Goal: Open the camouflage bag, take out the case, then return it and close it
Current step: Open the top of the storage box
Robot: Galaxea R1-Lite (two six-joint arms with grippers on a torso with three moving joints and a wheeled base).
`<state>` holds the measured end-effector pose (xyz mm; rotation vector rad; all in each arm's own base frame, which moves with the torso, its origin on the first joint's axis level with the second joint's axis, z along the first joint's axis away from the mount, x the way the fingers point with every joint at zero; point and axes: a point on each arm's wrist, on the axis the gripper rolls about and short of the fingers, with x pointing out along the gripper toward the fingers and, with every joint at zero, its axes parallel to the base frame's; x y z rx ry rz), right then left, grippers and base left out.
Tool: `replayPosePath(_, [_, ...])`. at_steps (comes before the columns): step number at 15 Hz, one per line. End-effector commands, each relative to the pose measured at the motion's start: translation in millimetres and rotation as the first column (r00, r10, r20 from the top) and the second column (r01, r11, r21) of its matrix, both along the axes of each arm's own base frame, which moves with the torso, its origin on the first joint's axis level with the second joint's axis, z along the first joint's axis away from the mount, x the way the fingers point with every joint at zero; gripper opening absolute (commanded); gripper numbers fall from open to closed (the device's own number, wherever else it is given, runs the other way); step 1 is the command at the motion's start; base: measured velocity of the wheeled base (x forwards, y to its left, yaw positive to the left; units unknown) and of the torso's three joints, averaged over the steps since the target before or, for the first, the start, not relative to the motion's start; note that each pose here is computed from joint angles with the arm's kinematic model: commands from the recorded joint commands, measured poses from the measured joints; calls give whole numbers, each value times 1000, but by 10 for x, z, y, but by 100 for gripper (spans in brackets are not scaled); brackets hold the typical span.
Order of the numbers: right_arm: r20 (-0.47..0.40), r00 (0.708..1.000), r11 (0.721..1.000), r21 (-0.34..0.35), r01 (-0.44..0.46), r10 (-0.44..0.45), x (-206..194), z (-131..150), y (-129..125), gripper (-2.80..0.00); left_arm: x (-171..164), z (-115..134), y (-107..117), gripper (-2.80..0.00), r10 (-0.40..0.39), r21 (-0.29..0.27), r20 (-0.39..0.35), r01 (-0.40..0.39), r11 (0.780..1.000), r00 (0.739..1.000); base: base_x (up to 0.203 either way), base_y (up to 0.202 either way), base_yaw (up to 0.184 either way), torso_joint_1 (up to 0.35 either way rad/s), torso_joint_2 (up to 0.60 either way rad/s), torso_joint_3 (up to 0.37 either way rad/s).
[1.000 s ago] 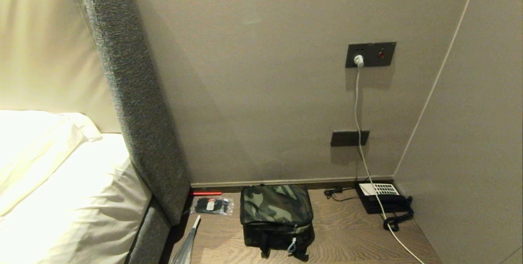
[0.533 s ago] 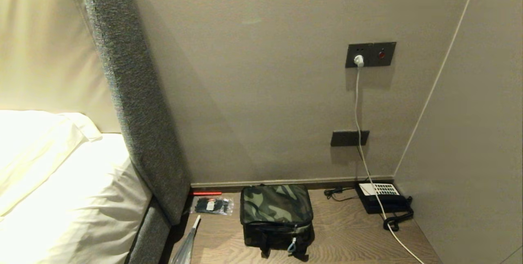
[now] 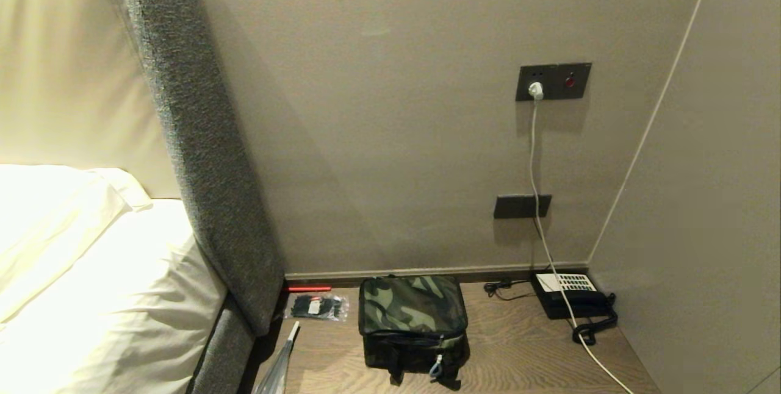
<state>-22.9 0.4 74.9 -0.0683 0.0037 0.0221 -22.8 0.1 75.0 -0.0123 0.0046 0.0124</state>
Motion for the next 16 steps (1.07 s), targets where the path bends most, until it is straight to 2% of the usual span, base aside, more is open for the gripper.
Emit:
replayPosePath(1, [1, 1000, 1000, -1, -1, 1, -1, -6, 0, -280, 2, -8, 0, -280, 1, -1, -3, -1, 1000, 1000, 0, 0, 0, 0, 0, 0])
replayPosePath(5, [-1, 1000, 1000, -28, -1, 1, 0, -11, 0, -280, 2, -8, 0, -280, 1, -1, -3, -1, 1000, 1000, 0, 0, 0, 0, 0, 0])
replayPosePath(13, [1, 1000, 1000, -16, -1, 1, -2, -4, 0, -280, 1, -6, 0, -280, 0, 0, -3, 0, 1000, 1000, 0, 0, 0, 0, 0, -5])
replayPosePath(16, [2, 1000, 1000, -10, -1, 1, -2, -4, 0, -280, 1, -5, 0, -280, 1, 0, -2, -1, 1000, 1000, 0, 0, 0, 1, 1, -166])
